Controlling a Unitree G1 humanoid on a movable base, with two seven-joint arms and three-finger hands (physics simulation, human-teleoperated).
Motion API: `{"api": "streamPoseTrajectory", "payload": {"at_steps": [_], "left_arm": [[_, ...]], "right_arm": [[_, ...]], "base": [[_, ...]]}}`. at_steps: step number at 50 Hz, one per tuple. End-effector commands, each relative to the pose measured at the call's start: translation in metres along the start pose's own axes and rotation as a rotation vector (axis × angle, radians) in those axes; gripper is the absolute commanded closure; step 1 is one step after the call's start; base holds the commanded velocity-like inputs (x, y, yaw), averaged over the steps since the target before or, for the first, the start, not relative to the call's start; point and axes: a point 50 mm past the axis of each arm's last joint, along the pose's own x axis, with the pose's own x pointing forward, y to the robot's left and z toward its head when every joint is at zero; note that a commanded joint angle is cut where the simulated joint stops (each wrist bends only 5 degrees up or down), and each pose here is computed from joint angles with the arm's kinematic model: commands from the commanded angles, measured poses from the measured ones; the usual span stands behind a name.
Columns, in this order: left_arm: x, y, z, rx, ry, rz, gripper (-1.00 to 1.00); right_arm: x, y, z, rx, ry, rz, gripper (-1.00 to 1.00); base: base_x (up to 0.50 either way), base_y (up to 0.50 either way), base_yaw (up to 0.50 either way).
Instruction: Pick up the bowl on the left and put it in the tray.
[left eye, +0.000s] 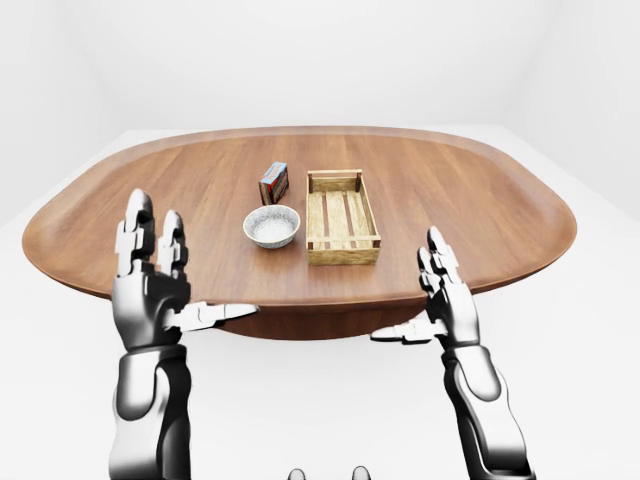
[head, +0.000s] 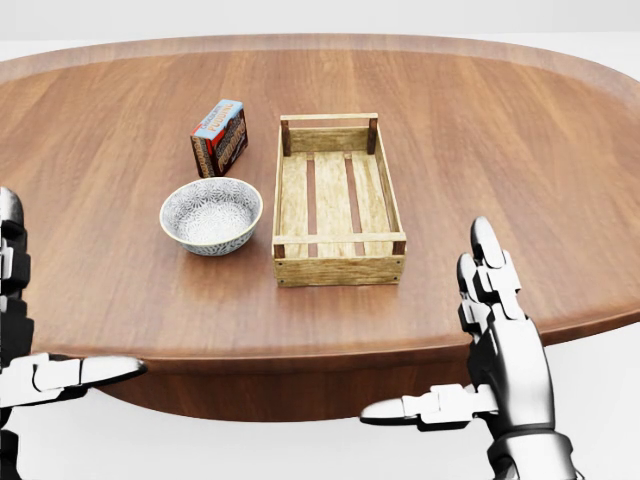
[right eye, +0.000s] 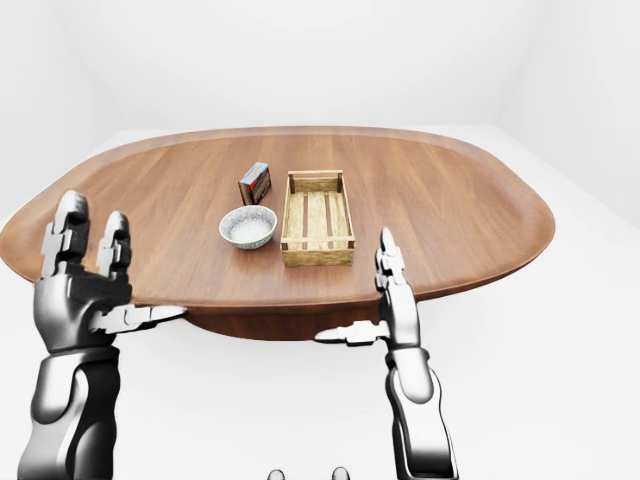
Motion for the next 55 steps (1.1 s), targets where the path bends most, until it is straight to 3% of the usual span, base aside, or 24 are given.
{"api": "streamPoseTrajectory", "payload": {"at_steps": [1, 11, 22, 38, 55], "left_arm": [[-0.002, 0.005, 0.037, -0.029, -0.157, 0.016, -1.0], [0.001, 0.009, 0.04, -0.04, -0.173, 0.033, -1.0], [0.002, 0.012, 0.046, -0.053, -0.198, 0.048, -1.0], [0.002, 0.012, 0.048, -0.059, -0.209, 0.05, -1.0], [0.002, 0.013, 0.052, -0.064, -0.225, 0.052, -1.0]], "right_arm": [[-0.015, 0.003, 0.038, -0.031, -0.152, 0.011, -1.0], [-0.041, 0.011, 0.09, -0.075, -0.368, 0.027, -1.0], [-0.059, 0.016, 0.117, -0.103, -0.488, 0.043, -1.0], [-0.06, 0.017, 0.119, -0.121, -0.498, 0.056, -1.0], [-0.061, 0.019, 0.12, -0.112, -0.501, 0.074, -1.0]], "base": [[0.0, 0.0, 0.0], [0.0, 0.0, 0.0], [0.0, 0.0, 0.0], [0.0, 0.0, 0.0], [0.0, 0.5, 0.0]]}}
